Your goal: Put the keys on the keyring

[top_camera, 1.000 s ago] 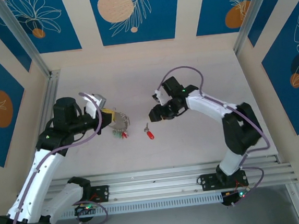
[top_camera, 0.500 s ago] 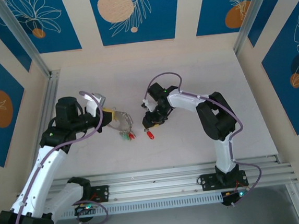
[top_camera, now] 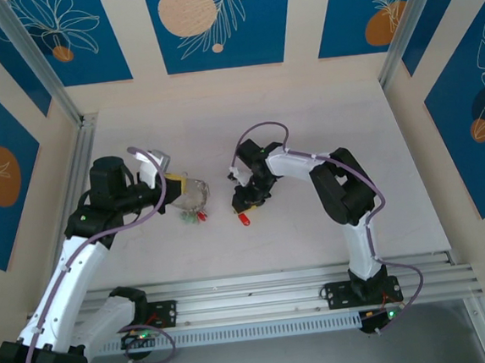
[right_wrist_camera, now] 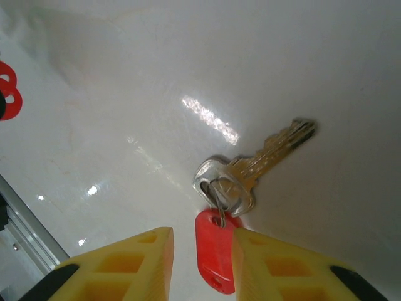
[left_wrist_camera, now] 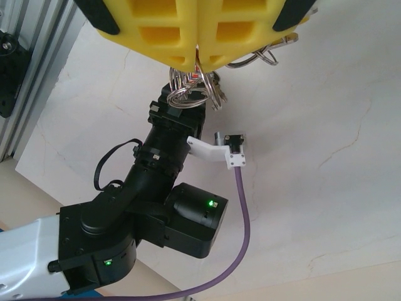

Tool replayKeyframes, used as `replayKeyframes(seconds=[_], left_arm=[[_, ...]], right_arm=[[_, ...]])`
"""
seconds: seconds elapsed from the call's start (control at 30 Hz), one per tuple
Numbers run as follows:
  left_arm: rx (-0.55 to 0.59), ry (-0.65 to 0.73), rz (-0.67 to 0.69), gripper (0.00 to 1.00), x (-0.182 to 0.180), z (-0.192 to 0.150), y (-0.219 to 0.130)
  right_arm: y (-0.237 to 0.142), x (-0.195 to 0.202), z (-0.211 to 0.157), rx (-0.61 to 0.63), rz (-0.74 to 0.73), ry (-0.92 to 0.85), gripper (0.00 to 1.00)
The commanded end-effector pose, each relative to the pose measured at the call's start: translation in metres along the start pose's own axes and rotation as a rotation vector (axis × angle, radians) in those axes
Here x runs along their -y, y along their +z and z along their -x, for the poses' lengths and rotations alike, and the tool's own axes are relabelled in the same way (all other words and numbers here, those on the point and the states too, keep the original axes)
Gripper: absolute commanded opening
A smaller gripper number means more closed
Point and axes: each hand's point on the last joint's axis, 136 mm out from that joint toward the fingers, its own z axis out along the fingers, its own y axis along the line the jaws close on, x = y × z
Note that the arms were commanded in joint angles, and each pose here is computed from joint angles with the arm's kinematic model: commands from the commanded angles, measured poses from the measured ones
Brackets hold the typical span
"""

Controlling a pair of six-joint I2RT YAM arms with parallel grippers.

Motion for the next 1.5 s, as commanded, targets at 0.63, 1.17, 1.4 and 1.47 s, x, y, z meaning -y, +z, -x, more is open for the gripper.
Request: replayKeyframes(seconds=[0.63,1.17,1.4,1.47], left_arm=[[0.06,0.031,-0.031,0.0,0.006,0.014,-0.005],[0.059,0.041,-0.024,0.0,0.005,0.015,-0.006],[0.092,0.079,-0.018,0.0,0.009,0.025,-0.013],[0.107,0.097,-0.018,0.0,0.013,0.03,-0.017]], right_arm=[[0.009,-0.004,0.005,-0.015,0.013,-0.021,0.24],[-0.016,-0.031,0.003,0.081,0.07,-0.123,0.0],[-0.089,-0.105,-0.03,0.284,0.17,-0.393,0.0],[-0.114,-0.126,-0.043,0.342,0.223,-0.451,0.0]])
